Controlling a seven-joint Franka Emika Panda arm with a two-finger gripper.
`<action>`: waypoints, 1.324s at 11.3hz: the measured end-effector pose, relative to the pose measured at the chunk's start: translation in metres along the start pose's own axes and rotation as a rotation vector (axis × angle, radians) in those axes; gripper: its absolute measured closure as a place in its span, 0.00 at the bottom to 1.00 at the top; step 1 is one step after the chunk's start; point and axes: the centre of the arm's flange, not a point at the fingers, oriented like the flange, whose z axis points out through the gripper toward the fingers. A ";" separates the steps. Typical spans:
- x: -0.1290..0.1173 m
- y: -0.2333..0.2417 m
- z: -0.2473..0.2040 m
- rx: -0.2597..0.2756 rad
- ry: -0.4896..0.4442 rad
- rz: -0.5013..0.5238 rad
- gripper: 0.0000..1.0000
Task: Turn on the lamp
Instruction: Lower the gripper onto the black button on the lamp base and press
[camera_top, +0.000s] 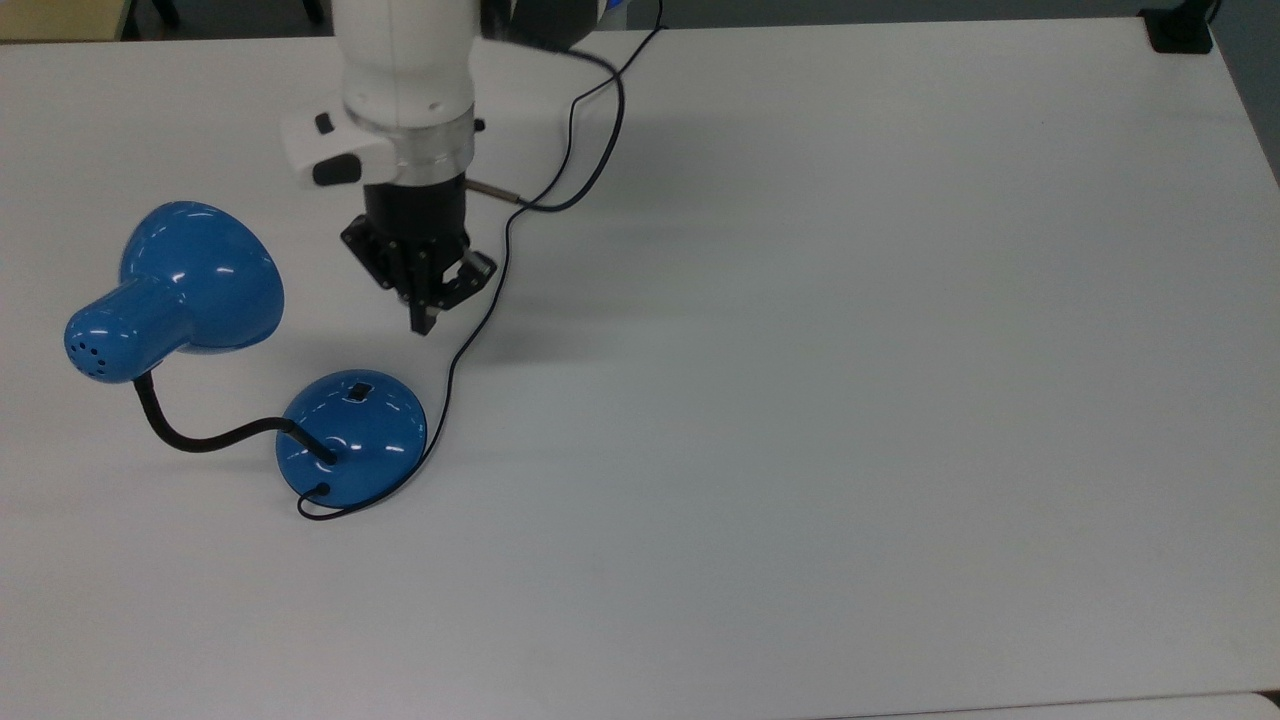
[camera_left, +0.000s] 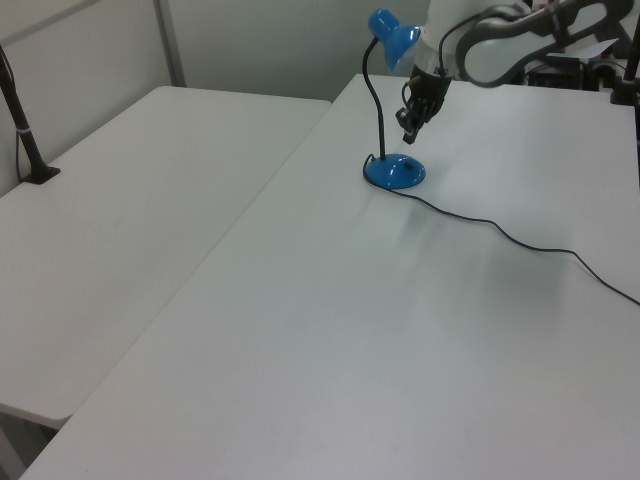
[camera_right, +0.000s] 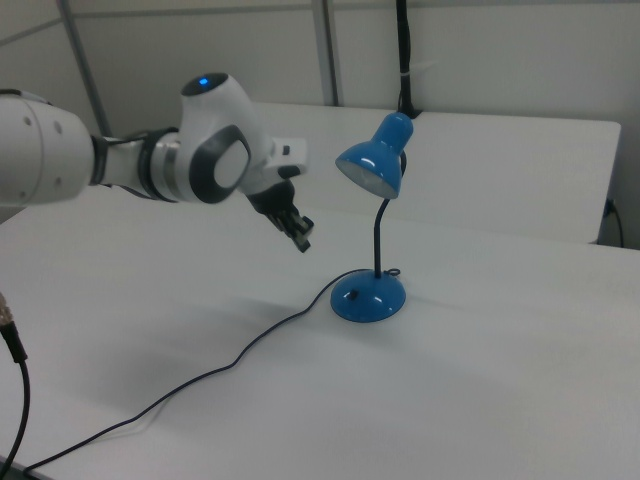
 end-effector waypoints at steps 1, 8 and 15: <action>0.003 0.008 0.014 0.003 0.017 0.016 0.99; 0.001 0.046 0.065 0.012 0.088 0.081 0.99; -0.001 0.065 0.092 -0.015 0.092 0.071 0.99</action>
